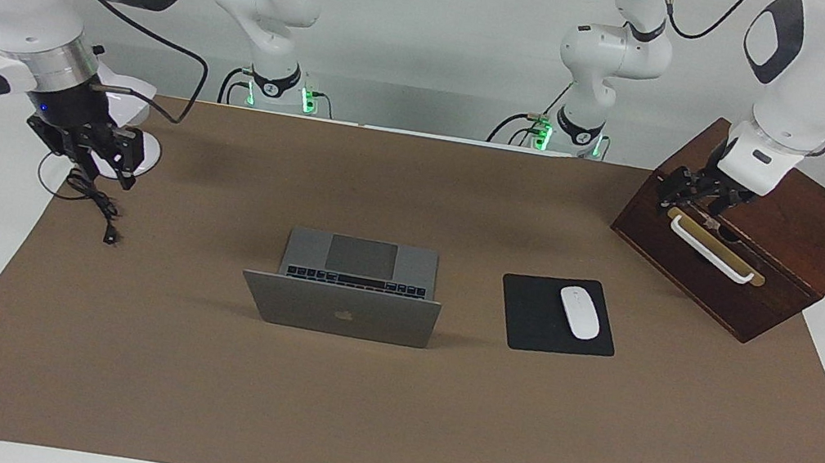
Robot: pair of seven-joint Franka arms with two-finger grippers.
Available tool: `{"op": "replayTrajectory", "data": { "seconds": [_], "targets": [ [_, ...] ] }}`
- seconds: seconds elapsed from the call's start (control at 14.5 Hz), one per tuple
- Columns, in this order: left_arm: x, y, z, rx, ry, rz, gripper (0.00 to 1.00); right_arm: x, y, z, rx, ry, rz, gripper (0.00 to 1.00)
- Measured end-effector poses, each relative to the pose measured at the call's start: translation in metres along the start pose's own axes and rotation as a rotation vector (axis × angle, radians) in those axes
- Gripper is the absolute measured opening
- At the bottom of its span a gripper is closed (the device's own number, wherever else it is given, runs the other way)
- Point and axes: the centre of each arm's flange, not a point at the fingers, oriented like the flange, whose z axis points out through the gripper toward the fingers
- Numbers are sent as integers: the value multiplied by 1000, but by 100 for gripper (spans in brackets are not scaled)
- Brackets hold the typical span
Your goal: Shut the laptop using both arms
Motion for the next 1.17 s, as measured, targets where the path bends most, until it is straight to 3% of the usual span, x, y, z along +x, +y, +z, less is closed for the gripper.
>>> {"op": "replayTrajectory", "data": {
  "seconds": [0.07, 0.14, 0.21, 0.34, 0.76, 0.9, 0.96, 1.17],
  "targets": [
    [0, 1, 0, 0, 0, -19, 100, 3, -1, 0, -1, 4, -1, 31],
    [0, 2, 2, 0, 0, -42, 100, 6, -4, 0, -1, 8, -4, 31],
    [0, 4, 5, 1, -1, -61, 91, 9, -6, -1, -2, 14, -7, 26],
    [0, 11, 12, 2, -1, -106, 86, 17, -10, 0, -8, 37, -10, 2],
    [-16, 55, 28, 15, -28, -246, 13, 40, -37, 4, -27, 102, 3, 1],
    [-25, 62, 33, -49, -48, -335, 10, 49, -52, 5, -32, 130, 5, 1],
    [-28, 65, 37, -86, -52, -406, 1, 52, -61, 8, -37, 144, 4, 1],
    [-36, 77, 51, -207, -92, -606, 1, 61, -93, 19, -56, 181, -7, 1]
  ]
}}
